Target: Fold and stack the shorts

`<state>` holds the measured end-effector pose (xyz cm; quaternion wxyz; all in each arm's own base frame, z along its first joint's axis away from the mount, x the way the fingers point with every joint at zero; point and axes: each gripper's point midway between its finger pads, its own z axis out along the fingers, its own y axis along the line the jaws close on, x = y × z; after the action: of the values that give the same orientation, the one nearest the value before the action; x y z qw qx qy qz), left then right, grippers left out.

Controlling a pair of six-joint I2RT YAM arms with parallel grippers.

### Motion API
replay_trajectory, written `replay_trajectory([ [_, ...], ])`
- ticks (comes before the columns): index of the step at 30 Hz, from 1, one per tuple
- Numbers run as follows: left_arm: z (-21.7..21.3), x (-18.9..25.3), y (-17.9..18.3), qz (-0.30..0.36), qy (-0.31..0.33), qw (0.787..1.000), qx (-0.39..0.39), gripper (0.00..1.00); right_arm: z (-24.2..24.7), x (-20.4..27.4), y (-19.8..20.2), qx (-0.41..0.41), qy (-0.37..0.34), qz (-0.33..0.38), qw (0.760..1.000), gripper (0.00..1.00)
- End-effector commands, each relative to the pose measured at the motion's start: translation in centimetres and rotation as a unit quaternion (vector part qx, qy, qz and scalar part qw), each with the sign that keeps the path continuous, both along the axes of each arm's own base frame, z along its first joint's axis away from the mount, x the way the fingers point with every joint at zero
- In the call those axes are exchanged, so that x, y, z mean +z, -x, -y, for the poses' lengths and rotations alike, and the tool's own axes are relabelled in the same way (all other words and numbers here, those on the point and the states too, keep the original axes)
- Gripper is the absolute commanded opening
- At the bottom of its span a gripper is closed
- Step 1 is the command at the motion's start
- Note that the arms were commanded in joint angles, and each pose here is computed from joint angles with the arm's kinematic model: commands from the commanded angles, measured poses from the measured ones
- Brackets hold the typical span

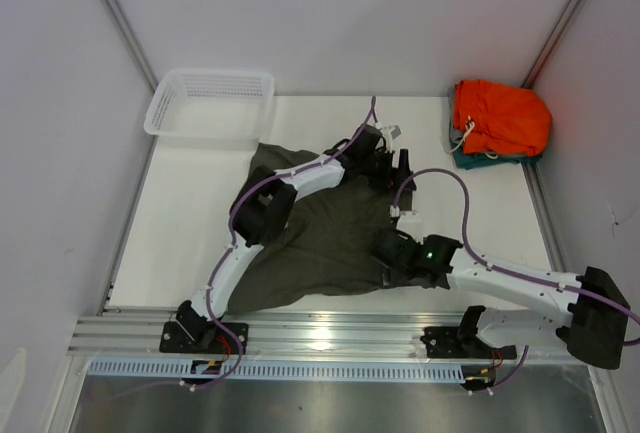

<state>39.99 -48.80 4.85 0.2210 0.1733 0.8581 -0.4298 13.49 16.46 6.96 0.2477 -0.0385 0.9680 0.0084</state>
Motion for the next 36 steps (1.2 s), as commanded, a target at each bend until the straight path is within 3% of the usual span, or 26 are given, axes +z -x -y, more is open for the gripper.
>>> replay_trajectory([
  [1,-1.6,4.4,-1.3,0.011,0.009,1.0,0.016,0.99,-1.4,3.4,-2.2,0.007,-0.048,0.04,0.998,0.6],
  [8,-5.1,12.4,-2.8,0.063,0.048,0.996,0.043,0.99,-1.9,4.8,-5.9,-0.006,-0.157,0.068,0.985,0.55],
  [9,-6.5,11.6,-2.8,0.057,0.04,0.996,0.052,0.99,-1.5,5.2,-7.6,-0.027,-0.176,0.086,0.98,0.53],
  [10,-7.3,14.3,-2.7,0.077,0.052,0.994,0.057,0.99,-1.5,5.0,-7.9,-0.028,-0.187,0.082,0.979,0.53],
  [17,-13.2,19.0,-1.7,0.13,0.04,0.987,0.085,0.99,-1.3,4.4,-14.0,-0.05,-0.208,0.098,0.972,0.47],
  [21,-17.2,18.3,-0.7,0.15,-0.013,0.98,0.133,0.99,-2.0,3.5,-17.7,-0.058,-0.234,0.092,0.966,0.4],
  [22,-18.7,15.3,0.3,0.131,-0.046,0.98,0.141,0.99,-1.5,2.3,-18.7,-0.073,-0.229,0.083,0.967,0.38],
  [24,-21.2,16.0,0.3,0.157,-0.07,0.967,0.188,0.99,-1.5,2.9,-20.9,-0.083,-0.233,0.106,0.963,0.34],
  [25,-22.7,12.5,1.7,0.132,-0.099,0.967,0.196,0.99,-1.1,2.2,-21.9,-0.092,-0.229,0.105,0.963,0.34],
  [27,-24.7,13.3,1.4,0.154,-0.09,0.957,0.231,0.99,-1.4,3.1,-23.9,-0.093,-0.237,0.12,0.96,0.34],
  [30,-27.9,9.2,2.4,0.126,-0.12,0.951,0.257,1.0,-1.6,2.0,-26.1,-0.096,-0.233,0.105,0.962,0.34],
  [36,-31.6,5.7,3.0,0.112,-0.159,0.937,0.29,0.99,-0.2,-3.2,-26.2,-0.12,-0.235,0.04,0.964,0.34],
])
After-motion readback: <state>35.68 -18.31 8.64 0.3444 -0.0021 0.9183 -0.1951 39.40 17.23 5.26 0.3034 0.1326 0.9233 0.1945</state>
